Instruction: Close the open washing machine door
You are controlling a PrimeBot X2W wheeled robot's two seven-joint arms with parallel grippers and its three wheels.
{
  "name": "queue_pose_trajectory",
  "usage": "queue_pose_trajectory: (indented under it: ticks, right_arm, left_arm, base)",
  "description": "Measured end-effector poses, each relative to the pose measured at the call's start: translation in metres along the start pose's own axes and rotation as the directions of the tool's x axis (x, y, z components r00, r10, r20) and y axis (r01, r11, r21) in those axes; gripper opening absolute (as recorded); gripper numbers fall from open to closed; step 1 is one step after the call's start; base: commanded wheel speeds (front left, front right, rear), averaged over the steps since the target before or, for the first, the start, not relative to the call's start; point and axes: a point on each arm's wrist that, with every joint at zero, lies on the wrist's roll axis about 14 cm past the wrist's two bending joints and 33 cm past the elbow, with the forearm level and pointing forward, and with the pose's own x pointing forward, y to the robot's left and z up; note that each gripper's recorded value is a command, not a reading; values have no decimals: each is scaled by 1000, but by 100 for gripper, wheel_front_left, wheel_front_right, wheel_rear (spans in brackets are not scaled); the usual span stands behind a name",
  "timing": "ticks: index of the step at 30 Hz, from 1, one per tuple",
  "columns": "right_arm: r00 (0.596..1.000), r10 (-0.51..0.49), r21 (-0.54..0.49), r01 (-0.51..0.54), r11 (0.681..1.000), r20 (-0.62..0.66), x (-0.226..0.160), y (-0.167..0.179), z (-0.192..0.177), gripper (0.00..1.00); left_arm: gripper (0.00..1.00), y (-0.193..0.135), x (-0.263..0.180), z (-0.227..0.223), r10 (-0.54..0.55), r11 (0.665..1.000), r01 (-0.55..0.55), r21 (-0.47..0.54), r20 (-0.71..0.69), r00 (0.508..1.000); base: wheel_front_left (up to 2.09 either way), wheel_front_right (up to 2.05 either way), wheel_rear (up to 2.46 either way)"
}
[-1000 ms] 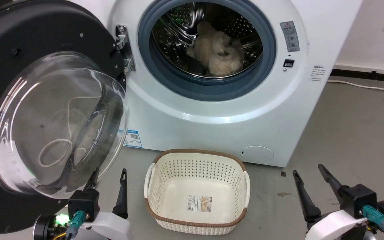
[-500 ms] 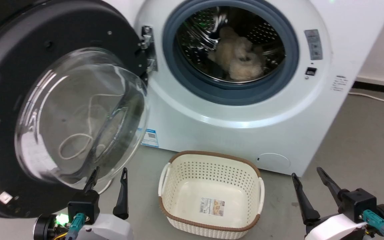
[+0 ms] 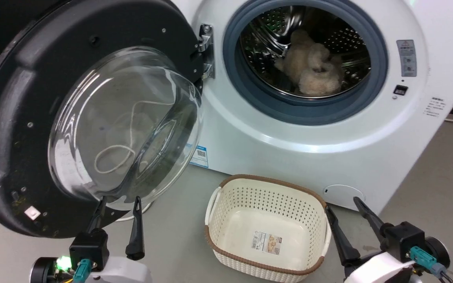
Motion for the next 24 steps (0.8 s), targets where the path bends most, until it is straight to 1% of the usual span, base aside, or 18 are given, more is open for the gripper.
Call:
queue_pose_trajectory:
  ticks: [12,24]
  right_arm:
    - [996,91,17,-91,996,13,14,29,0,100]
    - [988,155,32,-155,987,26,21,50,-1,100]
  left_arm:
    - [100,20,-12,5,69,998,-69,6,25,997]
    - [100,39,-25,9,129,992,-130,8,50,990]
  base:
    - [0,0,0]
    - [0,0,0]
